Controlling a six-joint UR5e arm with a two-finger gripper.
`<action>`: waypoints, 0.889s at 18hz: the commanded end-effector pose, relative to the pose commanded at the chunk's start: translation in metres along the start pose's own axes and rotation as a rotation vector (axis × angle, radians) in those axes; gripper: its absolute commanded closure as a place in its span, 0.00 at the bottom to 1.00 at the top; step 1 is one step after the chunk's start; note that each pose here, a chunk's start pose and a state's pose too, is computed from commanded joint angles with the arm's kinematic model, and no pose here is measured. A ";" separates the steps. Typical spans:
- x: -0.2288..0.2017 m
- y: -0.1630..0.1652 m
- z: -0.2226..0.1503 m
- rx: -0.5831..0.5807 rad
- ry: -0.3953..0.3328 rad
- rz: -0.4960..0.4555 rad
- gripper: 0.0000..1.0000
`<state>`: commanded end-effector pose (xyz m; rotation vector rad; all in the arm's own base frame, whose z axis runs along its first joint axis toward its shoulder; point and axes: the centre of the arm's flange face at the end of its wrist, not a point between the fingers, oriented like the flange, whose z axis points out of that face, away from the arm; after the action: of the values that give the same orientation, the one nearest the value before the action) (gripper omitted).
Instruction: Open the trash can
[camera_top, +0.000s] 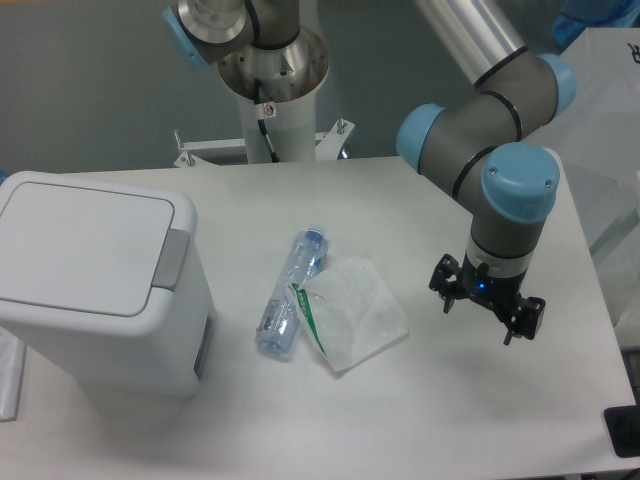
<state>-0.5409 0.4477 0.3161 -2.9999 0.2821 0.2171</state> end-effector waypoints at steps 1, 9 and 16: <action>0.000 0.000 0.000 0.000 0.000 0.000 0.00; 0.001 -0.002 -0.003 0.003 -0.008 -0.012 0.00; 0.012 -0.011 -0.008 0.031 0.002 -0.105 0.00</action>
<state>-0.5264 0.4558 0.3236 -2.9740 0.1261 0.1982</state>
